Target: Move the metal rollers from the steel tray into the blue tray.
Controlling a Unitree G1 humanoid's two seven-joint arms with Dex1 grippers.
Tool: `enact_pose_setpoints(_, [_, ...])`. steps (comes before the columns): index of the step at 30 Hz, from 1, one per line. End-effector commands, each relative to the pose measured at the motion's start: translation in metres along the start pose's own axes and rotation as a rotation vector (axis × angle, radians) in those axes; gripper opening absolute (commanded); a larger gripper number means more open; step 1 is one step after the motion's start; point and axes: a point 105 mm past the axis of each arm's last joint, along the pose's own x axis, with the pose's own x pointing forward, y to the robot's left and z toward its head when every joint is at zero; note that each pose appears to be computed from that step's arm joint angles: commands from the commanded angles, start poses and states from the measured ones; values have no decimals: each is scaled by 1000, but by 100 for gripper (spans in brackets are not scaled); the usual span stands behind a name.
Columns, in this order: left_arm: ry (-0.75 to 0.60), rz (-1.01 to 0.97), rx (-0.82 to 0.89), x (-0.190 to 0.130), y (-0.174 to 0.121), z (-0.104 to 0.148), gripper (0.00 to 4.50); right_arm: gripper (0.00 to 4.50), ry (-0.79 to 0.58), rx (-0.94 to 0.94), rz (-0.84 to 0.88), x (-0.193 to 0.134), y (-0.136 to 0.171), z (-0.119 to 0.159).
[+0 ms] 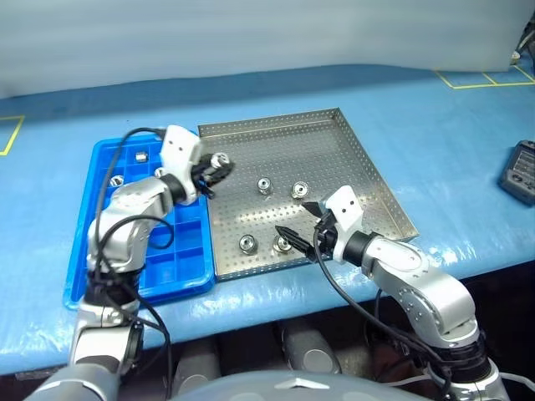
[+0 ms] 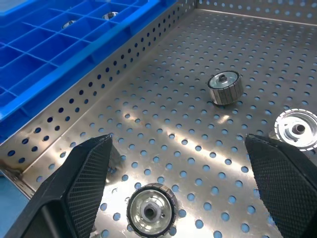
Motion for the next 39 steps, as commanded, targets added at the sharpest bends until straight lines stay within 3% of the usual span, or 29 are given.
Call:
enact_pose_setpoints(1, [-84, 269, 14, -34, 30, 14, 168, 450, -53, -30, 59, 7, 12, 14])
enact_pose_setpoints(5, [-67, 491, 10, -69, 50, -2, 168, 450, -63, -39, 158, 17, 28, 17])
enact_pose_setpoints(15, [120, 695, 4, -107, 81, -54, 168, 450, -76, -63, 246, 28, 37, 25])
enact_pose_setpoints(18, [169, 695, -9, -105, 87, -71, 168, 450, -79, -56, 254, 28, 38, 25])
enact_pose_setpoints(22, [162, 667, -13, -96, 90, -75, 168, 450, -79, -52, 254, 26, 39, 24])
enact_pose_setpoints(31, [69, 611, -2, -72, 94, -51, 168, 450, -78, -48, 230, 20, 38, 23])
enact_pose_setpoints(39, [196, 582, -28, -68, 88, -74, 168, 450, -76, -40, 209, 18, 37, 21])
